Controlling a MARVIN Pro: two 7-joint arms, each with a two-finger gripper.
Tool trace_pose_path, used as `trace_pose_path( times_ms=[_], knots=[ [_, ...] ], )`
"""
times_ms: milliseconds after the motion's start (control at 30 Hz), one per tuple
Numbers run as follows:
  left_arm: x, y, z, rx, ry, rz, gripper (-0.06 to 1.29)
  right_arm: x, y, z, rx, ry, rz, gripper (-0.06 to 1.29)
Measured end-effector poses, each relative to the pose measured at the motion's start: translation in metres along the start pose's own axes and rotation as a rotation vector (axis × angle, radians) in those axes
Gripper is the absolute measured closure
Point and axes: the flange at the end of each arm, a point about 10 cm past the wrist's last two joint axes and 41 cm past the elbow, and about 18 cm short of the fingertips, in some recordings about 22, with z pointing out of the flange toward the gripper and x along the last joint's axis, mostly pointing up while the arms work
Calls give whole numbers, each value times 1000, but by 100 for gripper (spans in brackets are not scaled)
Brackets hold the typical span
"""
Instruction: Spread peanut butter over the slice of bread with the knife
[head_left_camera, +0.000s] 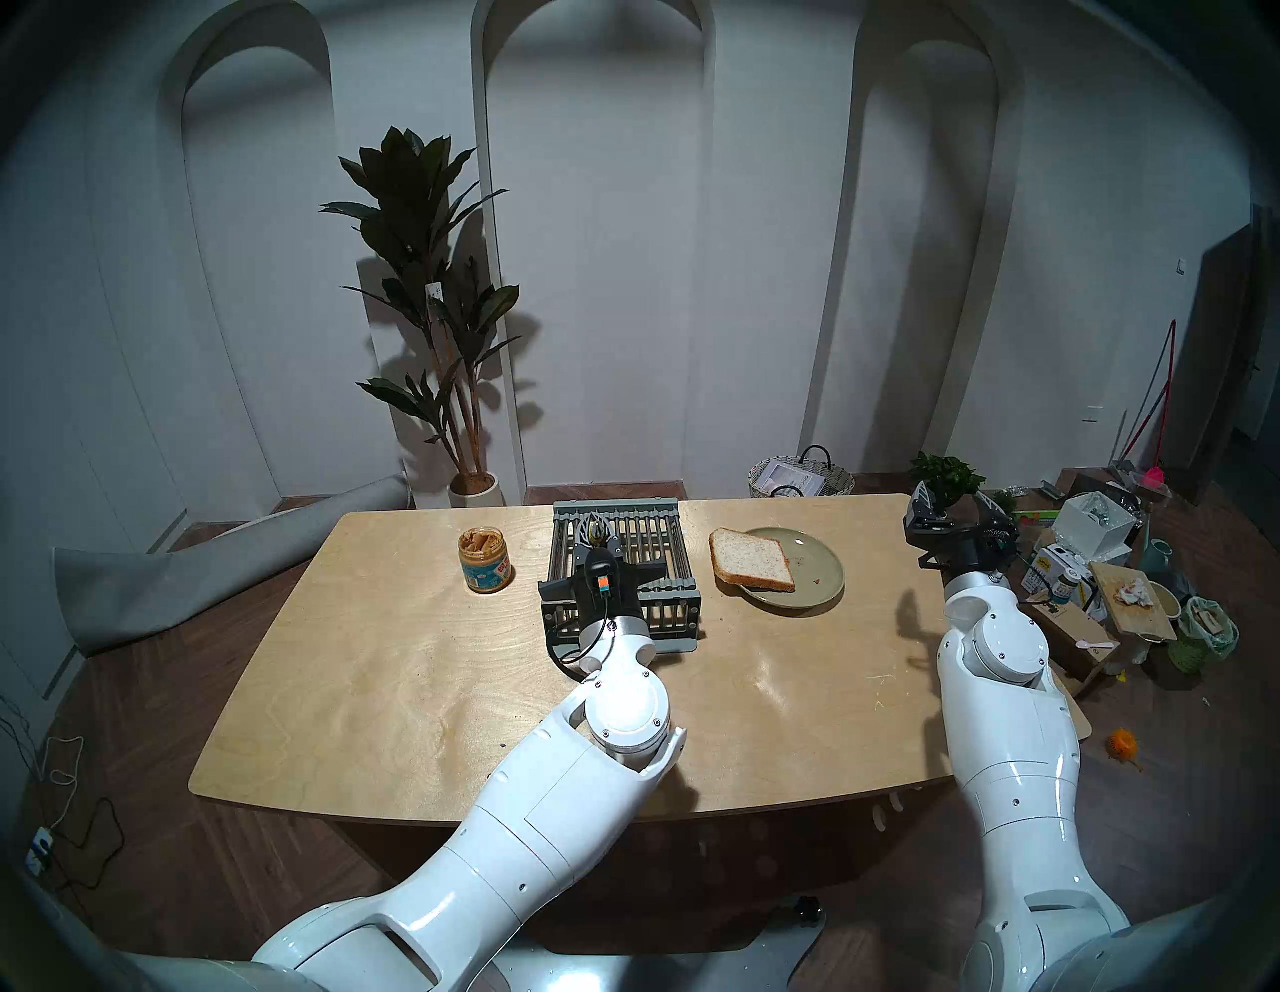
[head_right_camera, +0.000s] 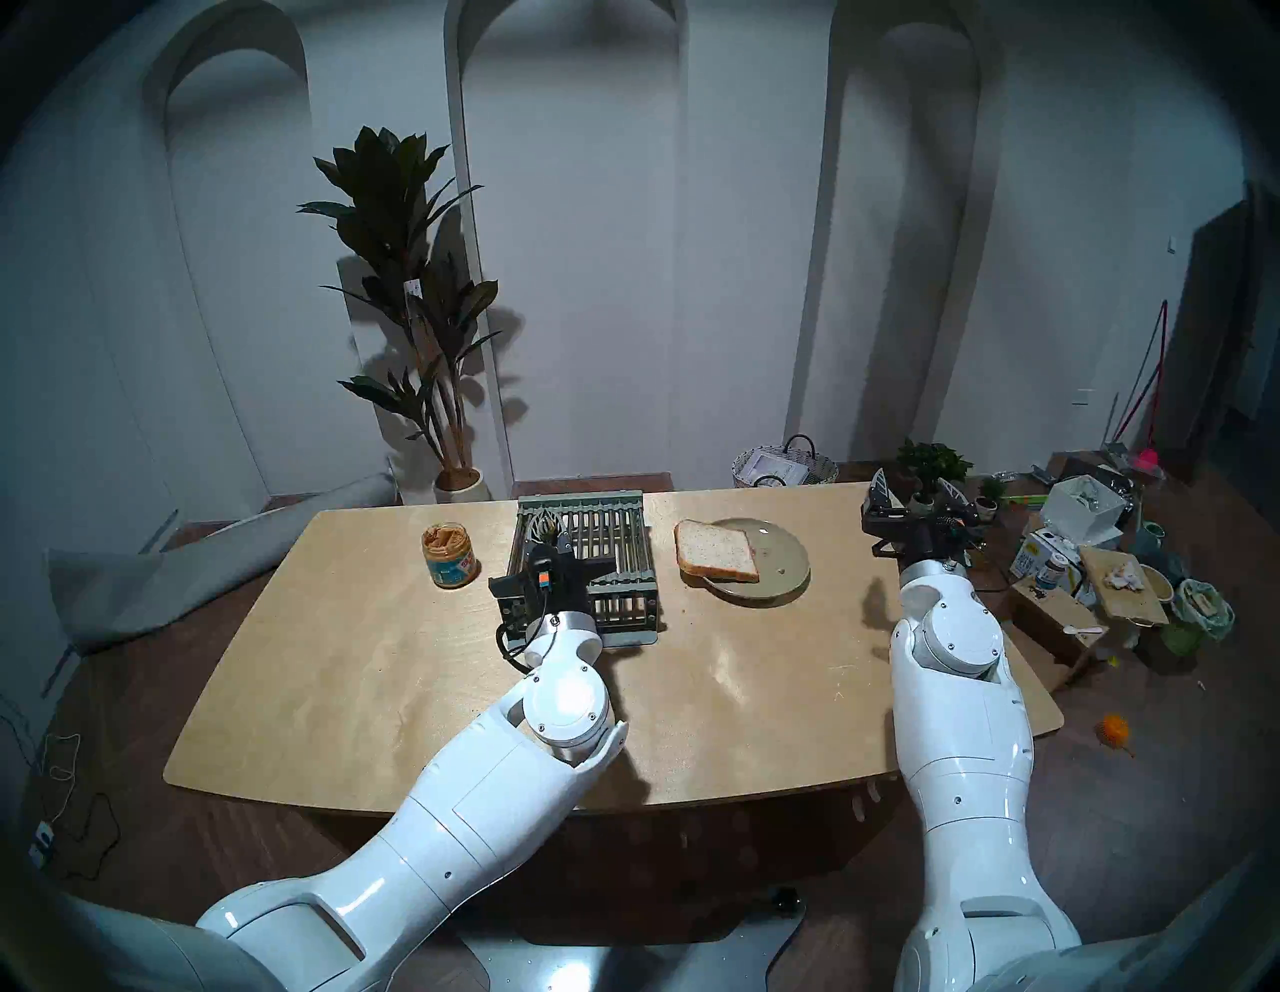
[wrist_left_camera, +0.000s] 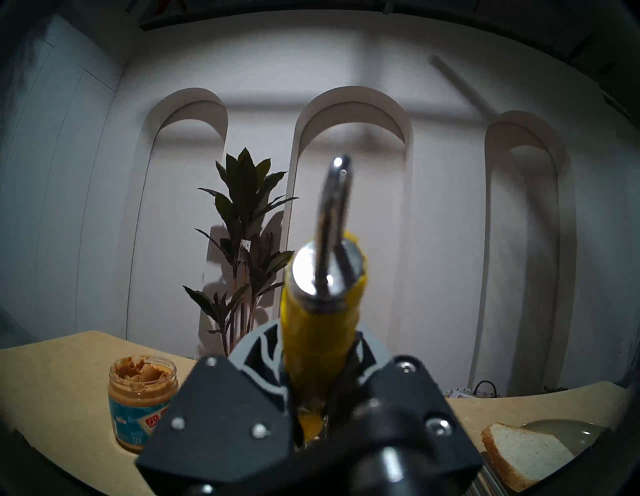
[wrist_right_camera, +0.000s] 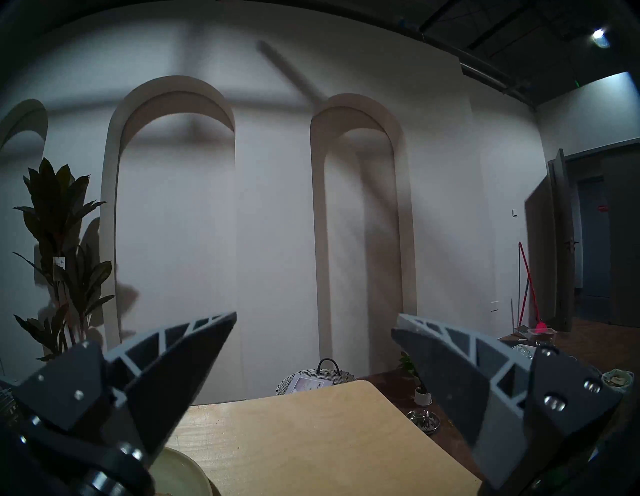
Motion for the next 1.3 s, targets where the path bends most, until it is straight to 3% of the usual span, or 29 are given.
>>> trace_pose_path(
  times_ms=[600, 900, 1067, 1300],
  knots=[
    [65, -20, 16, 23, 122, -35, 116, -9, -30, -7, 14, -15, 2, 0],
    [102, -57, 36, 87, 187, -14, 116, -14, -52, -16, 31, -25, 11, 0],
    [115, -78, 42, 79, 162, 43, 116, -16, -66, -22, 43, -29, 19, 0],
    [121, -103, 42, -13, 43, 147, 116, -20, -87, -32, 59, -37, 30, 0]
  ],
)
